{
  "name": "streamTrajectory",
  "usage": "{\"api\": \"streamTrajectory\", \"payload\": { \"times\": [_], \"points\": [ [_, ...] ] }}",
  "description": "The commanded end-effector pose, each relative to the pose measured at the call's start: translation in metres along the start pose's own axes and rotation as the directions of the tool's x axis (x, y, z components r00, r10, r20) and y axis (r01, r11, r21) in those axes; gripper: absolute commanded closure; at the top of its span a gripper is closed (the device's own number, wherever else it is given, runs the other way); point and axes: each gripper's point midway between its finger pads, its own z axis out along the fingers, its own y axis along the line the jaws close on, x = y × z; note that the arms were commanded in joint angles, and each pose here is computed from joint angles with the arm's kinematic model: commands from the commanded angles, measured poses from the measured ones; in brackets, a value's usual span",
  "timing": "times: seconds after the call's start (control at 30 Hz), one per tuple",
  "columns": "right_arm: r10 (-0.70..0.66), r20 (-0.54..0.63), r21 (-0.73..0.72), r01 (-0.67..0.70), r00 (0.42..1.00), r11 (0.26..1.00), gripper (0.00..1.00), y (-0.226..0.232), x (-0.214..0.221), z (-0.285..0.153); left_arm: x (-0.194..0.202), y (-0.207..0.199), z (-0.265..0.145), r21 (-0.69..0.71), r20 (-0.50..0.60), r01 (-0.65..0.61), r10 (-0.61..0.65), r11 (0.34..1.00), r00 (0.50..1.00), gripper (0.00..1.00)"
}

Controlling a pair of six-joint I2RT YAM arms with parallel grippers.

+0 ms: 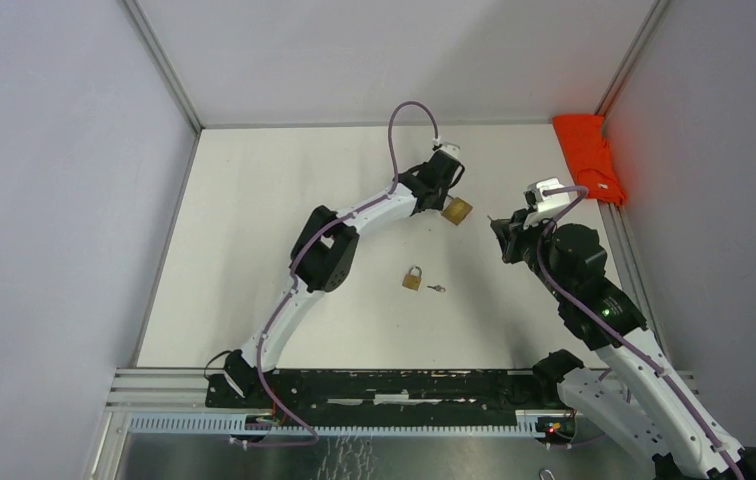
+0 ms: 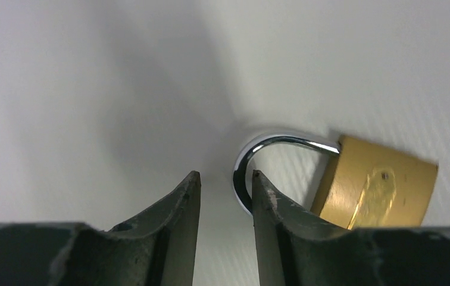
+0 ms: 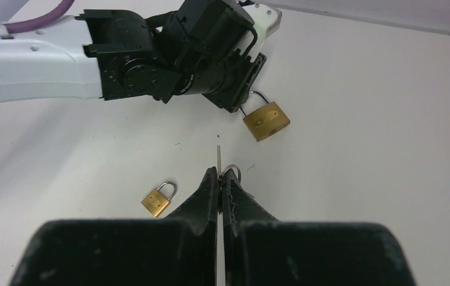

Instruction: Unlock with the key

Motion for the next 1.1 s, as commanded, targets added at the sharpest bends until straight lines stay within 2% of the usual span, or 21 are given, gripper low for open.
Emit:
{"api": "streamTrajectory", "payload": {
  "times": [0.0,0.37,0.6,0.73,0.83,1.07],
  "points": [
    [0.021,0.044,-0.016,-0.02,0.999,1.0,1.0,0.004,-0.009,0.002,0.051,0.032,-0.022,-0.099,-0.145,-0.036,0.021,0.994,0.989,0.57],
    [0.033,0.045,-0.05,-0.03,0.998,0.998,1.0,0.01,-0.009,0.006,0.103,0.069,-0.062,-0.174,-0.243,-0.094,0.05,0.98,0.969,0.6],
    [0.042,0.047,-0.078,-0.038,0.998,0.996,1.0,0.016,-0.011,0.007,0.109,0.097,-0.07,-0.226,-0.246,-0.075,0.018,0.971,0.969,0.6],
    [0.046,0.045,-0.09,-0.042,0.998,0.995,1.0,0.018,-0.011,0.009,0.104,0.122,-0.067,-0.261,-0.243,-0.054,-0.011,0.964,0.97,0.57],
    [0.048,0.04,-0.095,-0.044,0.998,0.995,1.0,0.019,-0.008,0.011,0.094,0.123,-0.064,-0.214,-0.235,-0.046,-0.006,0.976,0.972,0.56],
    [0.049,0.037,-0.096,-0.046,0.998,0.994,1.0,0.019,-0.005,0.011,0.065,0.096,-0.079,-0.037,-0.203,-0.034,0.026,0.999,0.979,0.57]
  ]
}}
